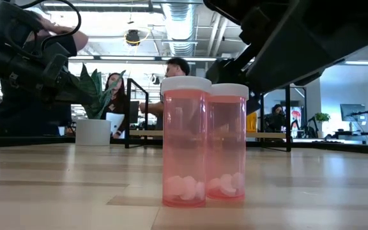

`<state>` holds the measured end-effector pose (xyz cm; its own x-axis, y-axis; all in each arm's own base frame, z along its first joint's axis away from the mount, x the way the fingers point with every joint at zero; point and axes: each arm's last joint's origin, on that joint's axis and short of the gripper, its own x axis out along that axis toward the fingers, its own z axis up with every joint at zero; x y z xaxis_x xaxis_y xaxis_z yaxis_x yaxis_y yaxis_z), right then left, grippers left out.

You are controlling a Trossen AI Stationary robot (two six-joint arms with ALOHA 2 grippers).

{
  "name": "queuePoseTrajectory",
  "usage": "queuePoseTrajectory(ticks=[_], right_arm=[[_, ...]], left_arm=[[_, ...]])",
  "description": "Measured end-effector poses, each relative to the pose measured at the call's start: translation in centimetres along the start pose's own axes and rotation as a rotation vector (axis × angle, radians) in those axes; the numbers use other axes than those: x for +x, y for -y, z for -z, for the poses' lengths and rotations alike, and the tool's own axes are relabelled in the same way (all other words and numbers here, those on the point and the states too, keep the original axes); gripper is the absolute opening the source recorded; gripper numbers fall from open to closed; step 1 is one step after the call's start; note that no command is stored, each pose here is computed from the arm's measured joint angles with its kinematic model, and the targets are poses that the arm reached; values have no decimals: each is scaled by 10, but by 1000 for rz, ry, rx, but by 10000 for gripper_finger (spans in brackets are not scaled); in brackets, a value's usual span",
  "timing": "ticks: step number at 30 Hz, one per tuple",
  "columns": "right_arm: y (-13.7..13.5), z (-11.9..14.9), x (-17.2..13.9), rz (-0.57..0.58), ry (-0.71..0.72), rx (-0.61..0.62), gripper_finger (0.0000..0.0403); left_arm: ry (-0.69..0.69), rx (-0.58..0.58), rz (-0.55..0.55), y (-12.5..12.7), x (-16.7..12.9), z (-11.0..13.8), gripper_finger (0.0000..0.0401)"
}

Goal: Pick and place medicine bottles onto shelf by color
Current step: Put the red pill bottle on the shelf

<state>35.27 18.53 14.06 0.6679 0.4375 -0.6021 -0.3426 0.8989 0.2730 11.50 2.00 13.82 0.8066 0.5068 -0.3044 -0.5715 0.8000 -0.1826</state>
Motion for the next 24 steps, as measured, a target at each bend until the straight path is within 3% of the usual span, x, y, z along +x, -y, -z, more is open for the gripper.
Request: queuePoseTrajectory(ticks=[24], right_arm=[[-10,1,1,-26,10,-14,235]], left_arm=[[0,0,0,0,0,0,13]])
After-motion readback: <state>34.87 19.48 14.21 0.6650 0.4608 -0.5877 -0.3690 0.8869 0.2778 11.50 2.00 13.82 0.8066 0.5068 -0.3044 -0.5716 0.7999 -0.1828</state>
